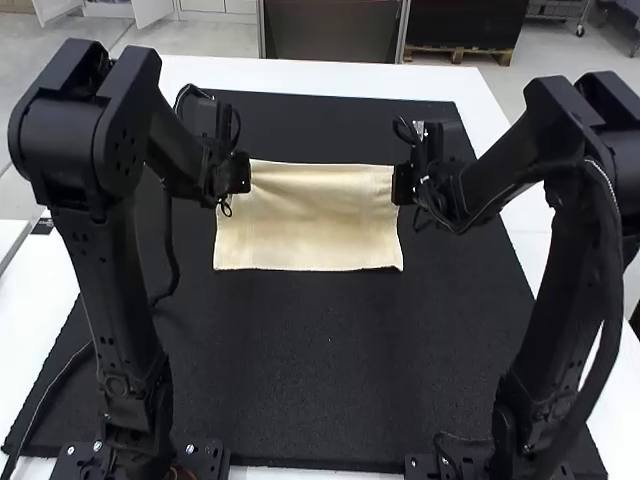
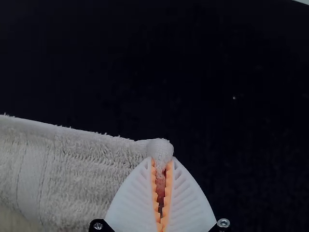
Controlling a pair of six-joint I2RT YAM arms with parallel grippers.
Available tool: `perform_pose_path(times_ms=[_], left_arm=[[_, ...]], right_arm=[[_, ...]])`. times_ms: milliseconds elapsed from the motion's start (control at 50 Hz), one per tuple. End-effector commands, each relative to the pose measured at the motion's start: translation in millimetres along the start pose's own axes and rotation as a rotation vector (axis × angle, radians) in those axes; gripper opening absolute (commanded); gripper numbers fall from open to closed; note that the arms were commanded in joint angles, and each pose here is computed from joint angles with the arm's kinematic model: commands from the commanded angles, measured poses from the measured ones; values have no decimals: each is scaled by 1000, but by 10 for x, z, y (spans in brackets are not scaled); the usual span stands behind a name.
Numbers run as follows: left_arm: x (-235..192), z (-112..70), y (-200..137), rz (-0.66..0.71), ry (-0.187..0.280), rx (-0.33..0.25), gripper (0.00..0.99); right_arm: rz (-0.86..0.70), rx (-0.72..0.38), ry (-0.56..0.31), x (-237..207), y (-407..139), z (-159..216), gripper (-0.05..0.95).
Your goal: Fold the towel.
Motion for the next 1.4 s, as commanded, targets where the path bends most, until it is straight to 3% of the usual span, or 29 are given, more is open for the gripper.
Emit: perform_pose_path(times_ms=[0,1380], left_arm=[[90,127,-93,-28,-7,52,115],[5,168,-310,-51,-13,56,115]], right_arm=[[-50,-35,5,151,-113,-55,11],[-54,-30,5,70,-354,-71,11]])
Point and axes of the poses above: each hand's point on the last joint's axis, 136 mm out from that joint toward the fingers, its own y axis out along the fingers, its own z axis along the line the jaws close on, x = y × z, the point moved 4 cm from there along -y, back along the fingers, and after that the axes turned 7 degrees about y, right-handed, at the moved point
